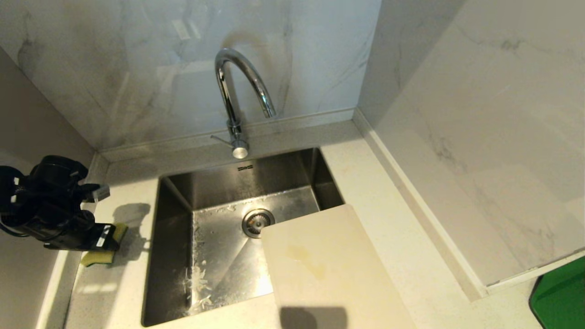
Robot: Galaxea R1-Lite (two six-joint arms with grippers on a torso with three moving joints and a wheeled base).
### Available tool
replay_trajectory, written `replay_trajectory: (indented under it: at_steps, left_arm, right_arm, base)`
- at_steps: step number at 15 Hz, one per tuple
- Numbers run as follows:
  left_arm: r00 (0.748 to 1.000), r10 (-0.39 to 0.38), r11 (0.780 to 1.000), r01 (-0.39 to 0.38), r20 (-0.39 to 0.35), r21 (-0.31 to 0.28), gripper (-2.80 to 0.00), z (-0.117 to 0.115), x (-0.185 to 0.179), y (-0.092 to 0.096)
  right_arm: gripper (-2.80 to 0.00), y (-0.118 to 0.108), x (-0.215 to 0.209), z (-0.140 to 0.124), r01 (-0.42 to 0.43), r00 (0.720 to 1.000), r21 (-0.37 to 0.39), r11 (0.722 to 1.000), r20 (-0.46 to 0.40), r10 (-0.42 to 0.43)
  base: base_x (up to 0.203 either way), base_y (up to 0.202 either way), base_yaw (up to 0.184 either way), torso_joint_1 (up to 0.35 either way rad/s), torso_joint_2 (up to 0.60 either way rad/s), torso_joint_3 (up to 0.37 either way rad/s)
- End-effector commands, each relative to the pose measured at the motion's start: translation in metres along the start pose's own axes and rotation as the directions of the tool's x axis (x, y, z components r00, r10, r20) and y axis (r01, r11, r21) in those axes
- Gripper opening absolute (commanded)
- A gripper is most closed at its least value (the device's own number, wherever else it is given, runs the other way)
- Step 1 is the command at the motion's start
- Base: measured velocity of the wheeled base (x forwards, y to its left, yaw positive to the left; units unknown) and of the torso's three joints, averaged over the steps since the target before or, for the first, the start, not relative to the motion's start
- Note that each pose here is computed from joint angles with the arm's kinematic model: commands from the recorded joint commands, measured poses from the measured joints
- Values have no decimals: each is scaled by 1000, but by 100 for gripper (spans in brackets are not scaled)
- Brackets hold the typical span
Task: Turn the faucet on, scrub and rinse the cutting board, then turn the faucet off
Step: Turn on the tap
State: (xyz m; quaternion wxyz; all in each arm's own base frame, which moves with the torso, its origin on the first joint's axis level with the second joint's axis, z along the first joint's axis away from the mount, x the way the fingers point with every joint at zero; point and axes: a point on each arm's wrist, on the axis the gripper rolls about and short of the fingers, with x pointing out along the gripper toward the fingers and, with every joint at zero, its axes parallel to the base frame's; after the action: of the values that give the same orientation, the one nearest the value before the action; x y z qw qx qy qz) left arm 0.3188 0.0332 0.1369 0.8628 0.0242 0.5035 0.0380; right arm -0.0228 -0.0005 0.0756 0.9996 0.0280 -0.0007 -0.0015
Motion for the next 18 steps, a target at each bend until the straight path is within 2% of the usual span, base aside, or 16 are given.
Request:
replay_trajectory:
  at_steps: [1,10,13,16,17,18]
  left_arm:
    - [1000,-1,1000,1,-8,1,0,3,6,0]
    - [1000,-3,1000,3,18,2,0,2,-7,0]
    - [996,-57,997,53,73,63,0,6,-23,-5]
    - [984,-127,982,107,126,154,0,13,-35,-16]
    - [981,-144,976,119,131,181,-280,14,-37,-25]
    - [977,-161,970,130,143,203,-280,16,-40,-32]
  right_arm:
    - [0,0,0,0,0,1000,1,1000,0,0]
    - [0,0,0,0,0,1000,1,1000,0,0]
    - [0,0,0,0,0,1000,1,1000,0,0]
    - [0,0,0,0,0,1000,1,1000,0,0]
    - [0,0,0,0,0,1000,1,1000,0,0]
    - [0,0,0,0,0,1000,1,1000,0,0]
  base:
    - [0,0,0,0,0,0]
    - [0,0,0,0,0,0]
    - [0,0,0,0,0,0]
    - [0,0,0,0,0,0]
    - [0,0,0,0,0,0]
    - [0,0,0,0,0,0]
